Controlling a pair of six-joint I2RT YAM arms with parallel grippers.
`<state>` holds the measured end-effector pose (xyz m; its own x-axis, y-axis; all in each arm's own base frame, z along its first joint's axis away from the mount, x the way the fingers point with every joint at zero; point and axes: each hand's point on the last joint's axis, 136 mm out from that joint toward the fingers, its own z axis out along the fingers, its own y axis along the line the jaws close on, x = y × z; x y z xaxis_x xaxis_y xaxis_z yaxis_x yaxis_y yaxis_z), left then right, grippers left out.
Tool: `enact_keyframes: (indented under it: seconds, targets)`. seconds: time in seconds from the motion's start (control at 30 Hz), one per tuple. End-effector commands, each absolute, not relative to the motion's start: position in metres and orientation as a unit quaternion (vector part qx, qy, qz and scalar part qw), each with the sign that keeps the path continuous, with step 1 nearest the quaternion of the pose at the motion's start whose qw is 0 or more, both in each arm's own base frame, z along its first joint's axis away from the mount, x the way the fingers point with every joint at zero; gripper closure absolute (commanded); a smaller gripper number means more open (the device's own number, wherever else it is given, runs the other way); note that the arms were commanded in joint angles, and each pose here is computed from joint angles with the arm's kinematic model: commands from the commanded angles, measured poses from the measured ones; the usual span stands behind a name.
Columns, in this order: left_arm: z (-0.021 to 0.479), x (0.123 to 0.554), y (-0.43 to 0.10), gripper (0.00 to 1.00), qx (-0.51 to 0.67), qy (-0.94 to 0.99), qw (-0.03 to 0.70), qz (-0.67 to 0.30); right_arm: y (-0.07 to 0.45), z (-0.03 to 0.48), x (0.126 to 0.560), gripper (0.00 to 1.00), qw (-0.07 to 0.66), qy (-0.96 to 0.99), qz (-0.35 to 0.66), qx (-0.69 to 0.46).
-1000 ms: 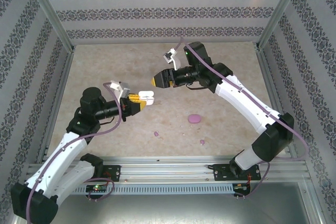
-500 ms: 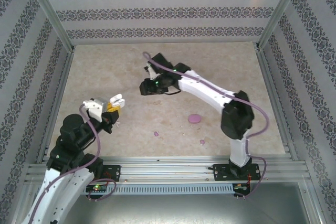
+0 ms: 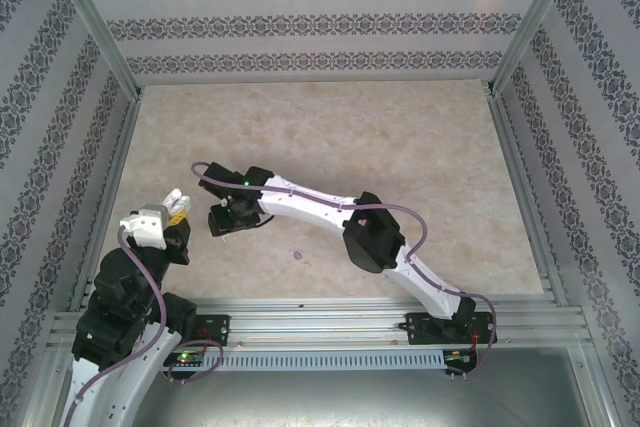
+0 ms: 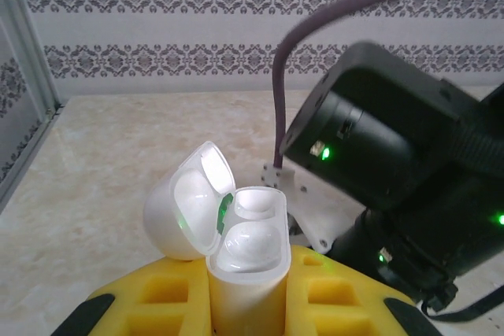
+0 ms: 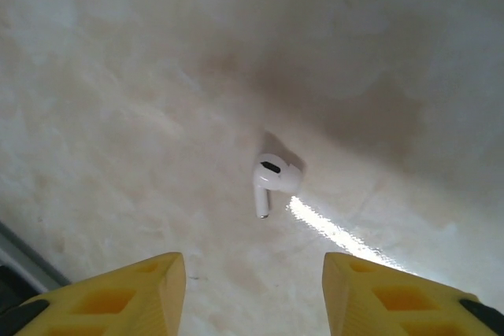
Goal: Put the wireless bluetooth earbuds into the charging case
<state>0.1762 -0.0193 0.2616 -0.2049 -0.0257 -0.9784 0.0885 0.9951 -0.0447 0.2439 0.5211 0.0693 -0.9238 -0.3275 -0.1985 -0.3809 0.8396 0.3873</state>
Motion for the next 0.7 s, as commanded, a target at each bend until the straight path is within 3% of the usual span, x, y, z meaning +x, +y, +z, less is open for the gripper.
enact_keyframes:
  seconds: [0.0,0.67]
  targets:
    - [0.262,0.17,-0.01,1.0,0.001,0.78,0.625,-0.033,0.511,0.056,0.252,0.48,0.066,0.97,0.178,-0.15]
    - [0.251,0.173,-0.018,1.0,-0.002,0.788,0.613,-0.059,0.527,0.037,0.247,0.46,0.074,0.969,0.162,-0.168]
